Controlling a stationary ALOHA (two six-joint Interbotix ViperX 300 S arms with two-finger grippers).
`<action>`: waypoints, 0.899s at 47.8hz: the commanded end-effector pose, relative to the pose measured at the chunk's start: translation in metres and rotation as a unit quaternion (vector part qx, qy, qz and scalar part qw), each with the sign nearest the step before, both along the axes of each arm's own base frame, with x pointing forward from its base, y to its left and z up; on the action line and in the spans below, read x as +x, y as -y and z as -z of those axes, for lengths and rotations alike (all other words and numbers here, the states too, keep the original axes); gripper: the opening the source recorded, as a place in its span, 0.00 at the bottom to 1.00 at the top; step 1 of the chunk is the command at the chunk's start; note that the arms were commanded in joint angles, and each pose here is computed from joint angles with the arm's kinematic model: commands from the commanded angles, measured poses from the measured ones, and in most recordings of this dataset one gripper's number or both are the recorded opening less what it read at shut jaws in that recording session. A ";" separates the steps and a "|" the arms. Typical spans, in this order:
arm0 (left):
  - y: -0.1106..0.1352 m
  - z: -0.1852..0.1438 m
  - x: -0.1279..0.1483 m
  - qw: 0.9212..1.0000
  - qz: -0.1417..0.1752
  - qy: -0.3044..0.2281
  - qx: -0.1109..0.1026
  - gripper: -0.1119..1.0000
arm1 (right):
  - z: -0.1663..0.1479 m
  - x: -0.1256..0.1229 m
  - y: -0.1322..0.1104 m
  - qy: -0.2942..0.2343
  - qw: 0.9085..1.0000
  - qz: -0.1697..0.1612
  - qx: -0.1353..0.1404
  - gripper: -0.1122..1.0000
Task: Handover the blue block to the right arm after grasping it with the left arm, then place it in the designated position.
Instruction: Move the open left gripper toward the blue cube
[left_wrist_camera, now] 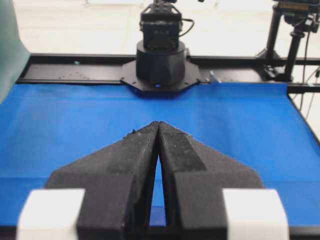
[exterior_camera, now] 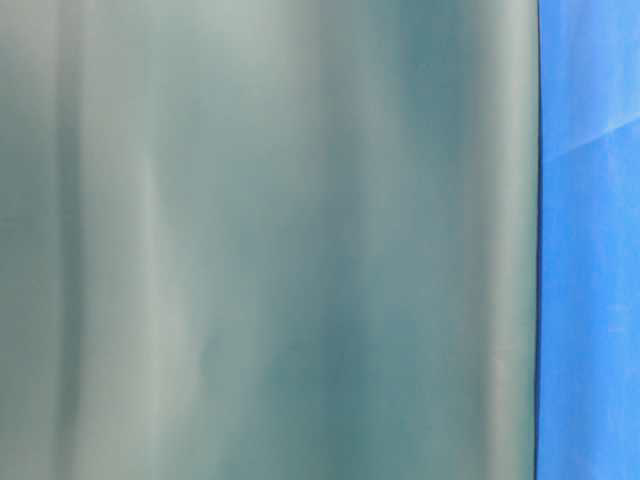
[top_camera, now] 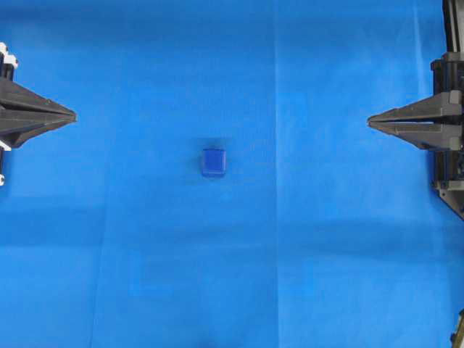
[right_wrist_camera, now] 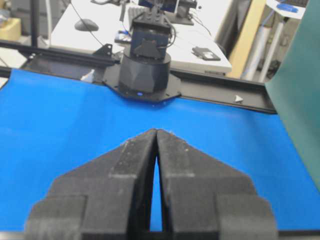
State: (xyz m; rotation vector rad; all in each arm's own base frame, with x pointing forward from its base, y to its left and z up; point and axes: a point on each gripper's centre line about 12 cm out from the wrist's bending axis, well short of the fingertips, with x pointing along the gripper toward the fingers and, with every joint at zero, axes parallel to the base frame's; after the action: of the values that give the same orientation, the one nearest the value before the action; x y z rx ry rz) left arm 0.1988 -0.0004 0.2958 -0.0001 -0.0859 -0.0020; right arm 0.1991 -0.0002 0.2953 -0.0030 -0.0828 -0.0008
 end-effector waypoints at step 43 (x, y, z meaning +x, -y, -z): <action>0.000 -0.006 0.003 1.000 0.001 0.007 -0.001 0.74 | -0.011 0.005 0.001 -0.009 1.000 0.003 0.007 0.70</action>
State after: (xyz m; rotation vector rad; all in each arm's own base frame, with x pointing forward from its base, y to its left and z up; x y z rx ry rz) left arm 0.1996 -0.0007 0.2947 -0.0017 -0.0798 -0.0040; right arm 0.2015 -0.0012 0.2948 0.0061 -0.0368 -0.0057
